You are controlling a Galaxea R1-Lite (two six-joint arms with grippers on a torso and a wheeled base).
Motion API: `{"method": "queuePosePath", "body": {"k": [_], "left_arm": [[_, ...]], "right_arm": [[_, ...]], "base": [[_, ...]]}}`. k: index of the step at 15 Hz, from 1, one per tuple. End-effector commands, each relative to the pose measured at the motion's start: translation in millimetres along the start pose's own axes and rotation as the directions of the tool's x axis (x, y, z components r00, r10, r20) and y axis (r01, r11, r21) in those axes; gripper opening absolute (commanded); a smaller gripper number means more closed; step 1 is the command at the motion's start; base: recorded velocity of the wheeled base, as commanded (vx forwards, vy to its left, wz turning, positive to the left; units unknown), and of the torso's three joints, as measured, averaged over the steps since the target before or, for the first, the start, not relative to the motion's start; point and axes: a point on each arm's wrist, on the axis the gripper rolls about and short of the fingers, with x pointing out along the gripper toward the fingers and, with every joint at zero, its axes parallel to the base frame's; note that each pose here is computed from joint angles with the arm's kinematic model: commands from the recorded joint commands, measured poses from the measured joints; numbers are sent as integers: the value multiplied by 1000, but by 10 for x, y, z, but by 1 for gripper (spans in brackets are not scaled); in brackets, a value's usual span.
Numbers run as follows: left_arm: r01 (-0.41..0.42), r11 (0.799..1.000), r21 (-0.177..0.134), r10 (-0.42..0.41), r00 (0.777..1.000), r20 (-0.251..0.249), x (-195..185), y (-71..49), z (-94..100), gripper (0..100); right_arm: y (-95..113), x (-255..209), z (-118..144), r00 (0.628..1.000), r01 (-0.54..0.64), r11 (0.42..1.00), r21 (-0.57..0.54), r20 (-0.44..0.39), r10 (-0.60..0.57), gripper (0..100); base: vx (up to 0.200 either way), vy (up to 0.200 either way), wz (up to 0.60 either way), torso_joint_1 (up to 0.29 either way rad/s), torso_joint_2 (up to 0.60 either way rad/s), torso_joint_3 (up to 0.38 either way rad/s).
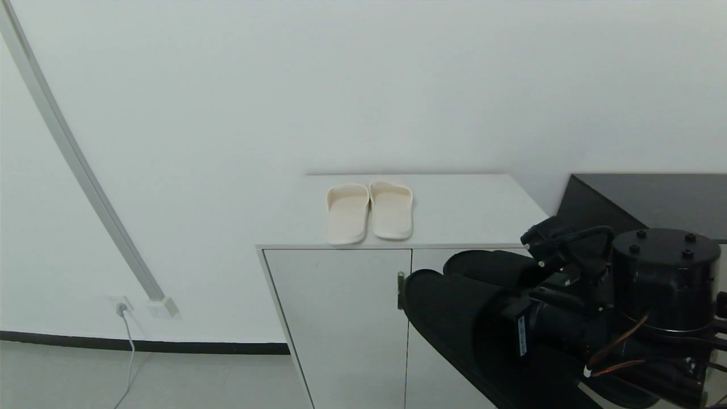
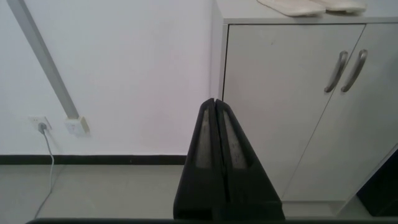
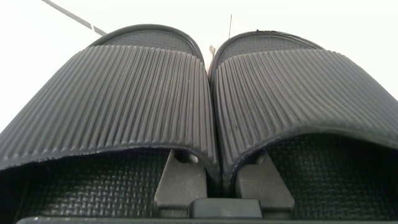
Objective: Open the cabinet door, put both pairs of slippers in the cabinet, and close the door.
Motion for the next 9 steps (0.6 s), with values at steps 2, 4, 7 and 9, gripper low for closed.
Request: {"method": "queuePosePath", "body": {"k": [2, 4, 7, 9], "left_arm": [[-1, 1000, 0, 1, 1000, -2, 1, 0, 0, 0], [-1, 1000, 0, 1, 1000, -2, 1, 0, 0, 0], [-1, 1000, 0, 1, 1000, -2, 1, 0, 0, 0], [-4, 1000, 2, 4, 1000, -2, 2, 1, -3, 0]], "right_arm": [[2, 1, -4, 1000, -1, 1000, 0, -1, 1, 0], [1, -4, -6, 1000, -1, 1000, 0, -1, 1, 0], [14, -10, -32, 1000, -6, 1000, -3, -9, 6, 0], [14, -10, -33, 1000, -8, 1000, -3, -11, 8, 0]], "base": [[0, 0, 0, -217, 525, 300], [0, 0, 0, -210, 535, 327], [0, 0, 0, -201, 518, 312], [0, 0, 0, -183, 510, 322]]}}
